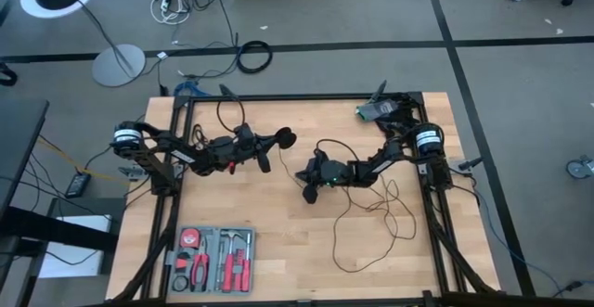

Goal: Coil cords
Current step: Coil the black wire on the spool

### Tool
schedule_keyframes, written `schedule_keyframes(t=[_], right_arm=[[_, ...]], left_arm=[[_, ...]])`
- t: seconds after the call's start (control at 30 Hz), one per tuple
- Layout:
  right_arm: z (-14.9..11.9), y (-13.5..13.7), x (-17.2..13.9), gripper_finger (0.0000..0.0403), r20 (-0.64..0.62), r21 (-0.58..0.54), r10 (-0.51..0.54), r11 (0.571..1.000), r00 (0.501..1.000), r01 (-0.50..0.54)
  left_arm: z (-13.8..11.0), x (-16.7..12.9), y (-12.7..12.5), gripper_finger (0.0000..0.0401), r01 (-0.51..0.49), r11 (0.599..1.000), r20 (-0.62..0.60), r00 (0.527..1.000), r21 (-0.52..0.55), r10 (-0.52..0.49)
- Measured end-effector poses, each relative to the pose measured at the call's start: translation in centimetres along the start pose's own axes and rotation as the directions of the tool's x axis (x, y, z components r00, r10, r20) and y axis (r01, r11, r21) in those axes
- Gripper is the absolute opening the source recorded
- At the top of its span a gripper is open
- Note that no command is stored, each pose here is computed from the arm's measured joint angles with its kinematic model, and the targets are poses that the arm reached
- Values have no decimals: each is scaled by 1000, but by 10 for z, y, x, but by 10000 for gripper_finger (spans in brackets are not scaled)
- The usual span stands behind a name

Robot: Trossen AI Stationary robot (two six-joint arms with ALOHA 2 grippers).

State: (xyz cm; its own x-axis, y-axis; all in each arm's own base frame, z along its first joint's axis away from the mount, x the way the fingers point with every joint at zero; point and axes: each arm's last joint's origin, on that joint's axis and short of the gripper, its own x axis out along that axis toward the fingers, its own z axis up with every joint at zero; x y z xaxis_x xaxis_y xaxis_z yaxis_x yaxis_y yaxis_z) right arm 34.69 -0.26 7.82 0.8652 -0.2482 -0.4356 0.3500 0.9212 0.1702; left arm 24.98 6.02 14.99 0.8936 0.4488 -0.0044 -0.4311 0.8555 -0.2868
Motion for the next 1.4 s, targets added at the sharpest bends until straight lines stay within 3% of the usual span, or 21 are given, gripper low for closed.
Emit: schedule_keyframes(t=[0.2, 0.37, 0.57, 0.97, 1.07, 1.2, 1.4], right_arm=[[11, -6, -9, 3, -41, 13, -49, 999, 998, 49], [30, -1, -16, 5, 0, -15, 73, 997, 997, -73], [28, 0, -14, 36, -6, -10, 130, 991, 992, -130], [6, 4, 6, 113, -55, -65, 131, 989, 990, -134], [7, 5, 10, 96, -84, -69, 79, 994, 993, -85], [10, 3, 6, 14, -105, -87, 33, 995, 994, -42], [25, -12, -9, 5, -181, -92, -129, 989, 975, 113]], left_arm=[[-1, 0, 0, 1, -3, 1000, -11, 1000, 3, 3], [0, 0, 0, 1, -3, 1000, -3, 1000, 1, 3], [0, 0, 0, 1, -1, 1000, 2, 1000, -1, 1], [3, 0, 0, 1, 7, 1000, 29, 1000, -8, -6], [4, 0, -1, 1, 10, 1000, 37, 999, -11, -9], [4, 0, -1, 1, 19, 1000, 32, 999, -10, -19], [1, 0, -2, 1, 85, 996, -10, 996, 3, -85]])
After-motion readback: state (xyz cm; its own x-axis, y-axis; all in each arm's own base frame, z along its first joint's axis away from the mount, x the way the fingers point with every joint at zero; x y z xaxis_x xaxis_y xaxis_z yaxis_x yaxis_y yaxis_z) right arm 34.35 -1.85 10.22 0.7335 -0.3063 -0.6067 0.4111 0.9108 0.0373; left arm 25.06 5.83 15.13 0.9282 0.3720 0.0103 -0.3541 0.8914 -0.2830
